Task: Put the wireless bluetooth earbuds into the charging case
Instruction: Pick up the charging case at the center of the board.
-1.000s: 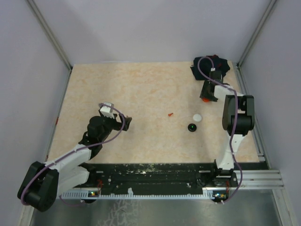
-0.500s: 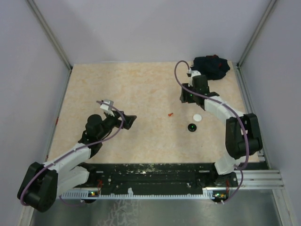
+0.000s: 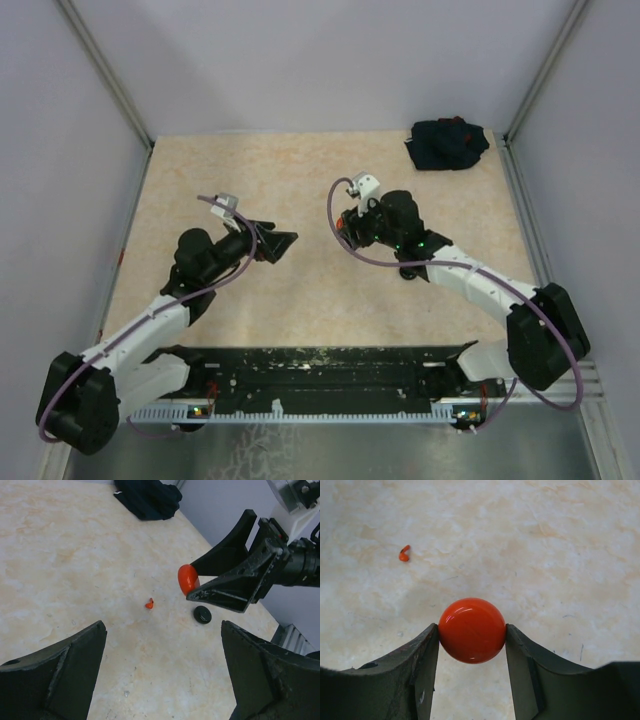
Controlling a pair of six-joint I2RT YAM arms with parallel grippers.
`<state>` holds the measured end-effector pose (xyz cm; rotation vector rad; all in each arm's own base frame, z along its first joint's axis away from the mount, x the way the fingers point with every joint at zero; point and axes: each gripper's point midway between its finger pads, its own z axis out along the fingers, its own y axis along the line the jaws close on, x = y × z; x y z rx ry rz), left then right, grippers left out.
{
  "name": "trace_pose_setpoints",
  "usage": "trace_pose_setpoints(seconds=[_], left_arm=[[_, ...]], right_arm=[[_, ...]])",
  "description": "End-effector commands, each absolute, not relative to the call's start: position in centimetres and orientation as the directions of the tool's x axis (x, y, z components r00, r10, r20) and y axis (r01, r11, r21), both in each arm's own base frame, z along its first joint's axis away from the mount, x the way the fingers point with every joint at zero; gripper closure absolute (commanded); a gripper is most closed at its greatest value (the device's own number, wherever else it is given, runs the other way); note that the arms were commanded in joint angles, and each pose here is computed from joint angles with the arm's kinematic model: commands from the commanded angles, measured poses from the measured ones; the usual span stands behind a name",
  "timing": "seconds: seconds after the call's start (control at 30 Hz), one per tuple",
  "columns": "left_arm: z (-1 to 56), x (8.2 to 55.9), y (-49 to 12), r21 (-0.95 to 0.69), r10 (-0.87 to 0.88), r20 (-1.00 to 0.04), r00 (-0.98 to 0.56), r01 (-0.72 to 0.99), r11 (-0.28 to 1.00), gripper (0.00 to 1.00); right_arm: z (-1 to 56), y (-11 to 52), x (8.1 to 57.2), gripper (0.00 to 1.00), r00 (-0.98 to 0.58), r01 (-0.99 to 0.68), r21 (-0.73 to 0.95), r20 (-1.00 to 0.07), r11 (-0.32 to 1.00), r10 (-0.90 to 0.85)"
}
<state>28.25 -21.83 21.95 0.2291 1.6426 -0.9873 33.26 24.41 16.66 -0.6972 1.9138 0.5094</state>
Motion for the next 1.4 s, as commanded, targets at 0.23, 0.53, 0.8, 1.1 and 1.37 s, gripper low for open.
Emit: trace_pose_setpoints(seconds=[0.23, 0.53, 0.8, 1.1, 1.37], left_arm=[[25.4, 27.3, -23.0, -0.549, -0.341, -0.835, -0.432, 0.616, 0.565, 0.05], [25.4, 25.9, -24.4, -0.625, -0.317, -0.778, -0.542, 0.619, 0.476, 0.17], [24.4, 25.0, -25.6, -0.680, -0.304, -0.732, -0.610, 0.626, 0.381, 0.22], [23.3, 24.8, -26.3, -0.719, -0.303, -0.694, -0.653, 0.609, 0.333, 0.34], [23.0, 25.1, -26.6, -0.721, -0.301, -0.692, -0.656, 0.612, 0.325, 0.44]], right_arm=[[23.3, 29.7, 29.2, 0.59, 0.016, -0.812, -0.131, -0.979, 0.569, -0.201], [24.8, 31.7, 27.5, 0.60, 0.113, -0.821, -0.213, -0.970, 0.530, -0.215], [25.5, 32.5, 27.3, 0.60, 0.151, -0.814, -0.241, -0.966, 0.529, -0.208], [26.1, 33.0, 26.7, 0.60, 0.165, -0.820, -0.240, -0.968, 0.520, -0.188], [25.8, 33.8, 26.4, 0.60, 0.160, -0.834, -0.230, -0.971, 0.502, -0.178]])
